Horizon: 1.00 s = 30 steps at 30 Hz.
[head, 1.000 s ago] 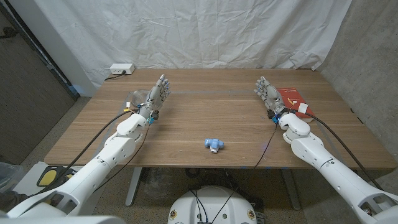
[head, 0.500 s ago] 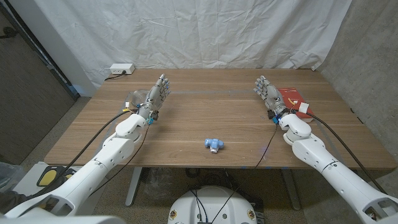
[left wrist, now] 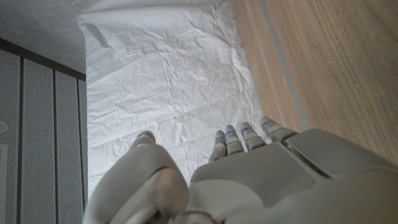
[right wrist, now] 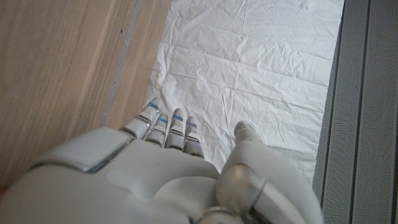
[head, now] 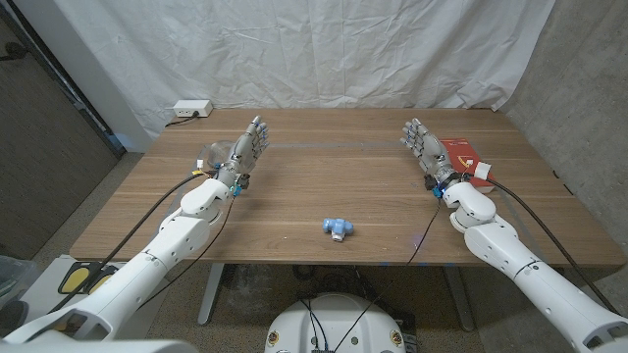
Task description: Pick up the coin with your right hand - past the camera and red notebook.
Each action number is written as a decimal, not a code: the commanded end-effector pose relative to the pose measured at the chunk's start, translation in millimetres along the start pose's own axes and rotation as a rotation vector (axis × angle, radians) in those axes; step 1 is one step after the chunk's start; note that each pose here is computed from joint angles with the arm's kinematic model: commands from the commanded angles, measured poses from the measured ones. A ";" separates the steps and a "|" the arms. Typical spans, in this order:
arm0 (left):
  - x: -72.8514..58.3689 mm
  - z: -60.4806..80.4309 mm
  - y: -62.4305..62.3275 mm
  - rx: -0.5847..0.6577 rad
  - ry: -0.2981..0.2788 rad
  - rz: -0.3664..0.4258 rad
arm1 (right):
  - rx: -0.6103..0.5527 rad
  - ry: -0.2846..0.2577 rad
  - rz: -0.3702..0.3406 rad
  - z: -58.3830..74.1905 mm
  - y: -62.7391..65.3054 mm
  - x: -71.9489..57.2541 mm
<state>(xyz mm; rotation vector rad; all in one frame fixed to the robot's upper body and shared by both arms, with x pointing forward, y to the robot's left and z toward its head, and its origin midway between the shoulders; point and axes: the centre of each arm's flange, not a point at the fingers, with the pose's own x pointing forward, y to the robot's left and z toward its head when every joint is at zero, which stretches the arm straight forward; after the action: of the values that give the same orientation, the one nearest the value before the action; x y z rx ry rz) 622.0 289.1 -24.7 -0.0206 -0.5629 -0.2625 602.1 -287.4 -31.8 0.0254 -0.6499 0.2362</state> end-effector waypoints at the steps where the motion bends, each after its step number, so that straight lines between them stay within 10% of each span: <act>1: 0.4 2.5 -7.6 0.008 0.005 -0.016 | -0.028 -0.004 0.028 9.3 -9.7 -14.9; 30: -2.4 -0.1 -11.8 0.010 -0.014 -0.022 | -0.021 -0.060 -0.003 20.3 -26.0 -41.1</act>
<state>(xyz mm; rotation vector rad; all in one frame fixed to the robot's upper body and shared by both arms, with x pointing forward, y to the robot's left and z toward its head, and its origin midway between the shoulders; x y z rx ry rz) 614.6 280.1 -27.5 -0.0064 -0.5691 -0.2746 573.2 -316.2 -36.1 0.0054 -0.6898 0.2419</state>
